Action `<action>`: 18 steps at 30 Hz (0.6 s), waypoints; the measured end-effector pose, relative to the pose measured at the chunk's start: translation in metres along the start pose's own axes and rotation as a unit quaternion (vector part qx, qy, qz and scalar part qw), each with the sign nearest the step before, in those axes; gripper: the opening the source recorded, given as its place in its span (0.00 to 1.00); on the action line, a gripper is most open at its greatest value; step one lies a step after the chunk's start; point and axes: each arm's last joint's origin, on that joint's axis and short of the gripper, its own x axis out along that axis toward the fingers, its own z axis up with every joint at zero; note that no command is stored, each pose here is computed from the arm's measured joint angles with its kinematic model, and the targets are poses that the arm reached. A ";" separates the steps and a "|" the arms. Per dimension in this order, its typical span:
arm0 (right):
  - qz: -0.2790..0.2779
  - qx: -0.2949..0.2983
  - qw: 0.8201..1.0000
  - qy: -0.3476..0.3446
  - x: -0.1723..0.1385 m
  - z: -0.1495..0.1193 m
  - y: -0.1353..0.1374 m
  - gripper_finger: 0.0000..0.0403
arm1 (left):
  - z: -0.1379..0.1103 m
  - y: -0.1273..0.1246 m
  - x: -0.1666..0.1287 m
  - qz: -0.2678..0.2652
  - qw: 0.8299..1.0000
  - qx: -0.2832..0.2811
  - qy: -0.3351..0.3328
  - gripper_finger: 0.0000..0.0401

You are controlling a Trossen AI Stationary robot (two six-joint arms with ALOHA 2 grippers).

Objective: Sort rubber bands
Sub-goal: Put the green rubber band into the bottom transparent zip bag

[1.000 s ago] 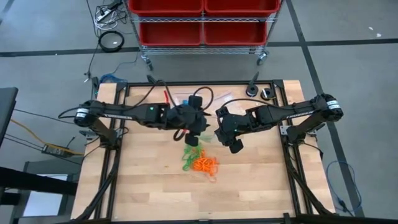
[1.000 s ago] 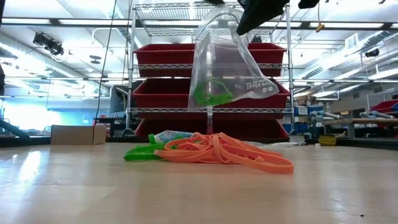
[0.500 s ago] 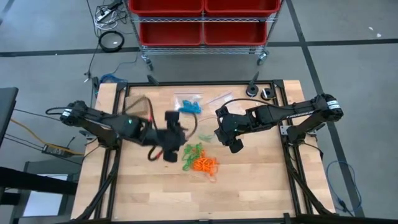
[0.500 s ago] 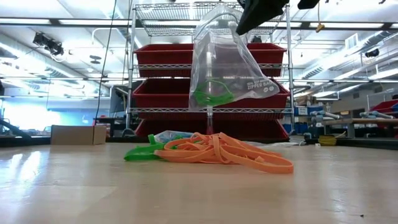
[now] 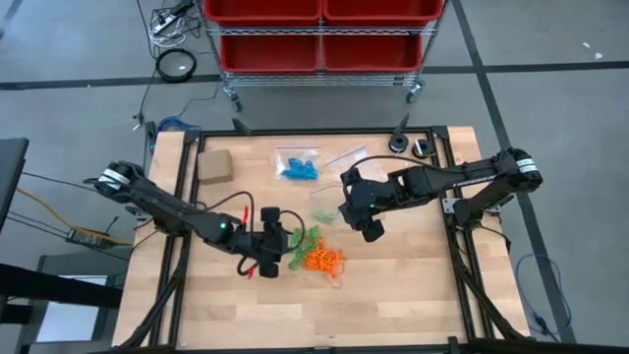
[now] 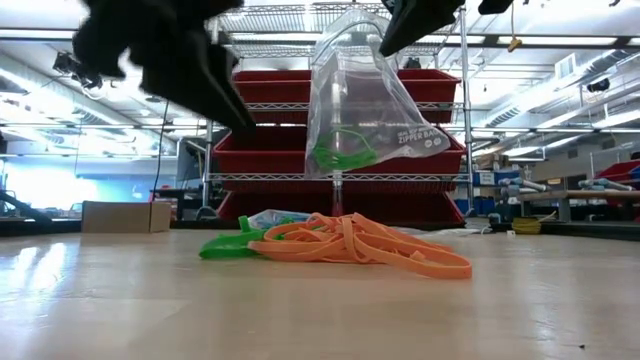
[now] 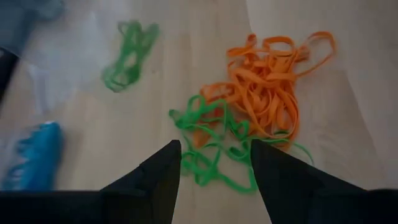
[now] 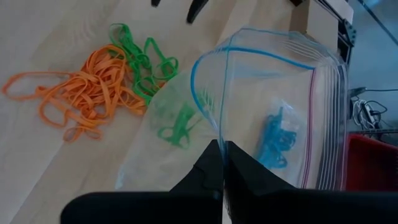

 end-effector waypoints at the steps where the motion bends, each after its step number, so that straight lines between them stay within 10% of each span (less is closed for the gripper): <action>1: 0.000 0.000 1.000 0.000 0.000 0.000 0.000 0.00 | -0.006 0.000 0.004 -0.007 1.000 -0.007 -0.007 0.50; 18: -0.004 0.006 1.000 -0.003 0.000 0.000 -0.002 0.00 | -0.063 0.026 0.052 -0.046 0.997 -0.059 -0.011 0.46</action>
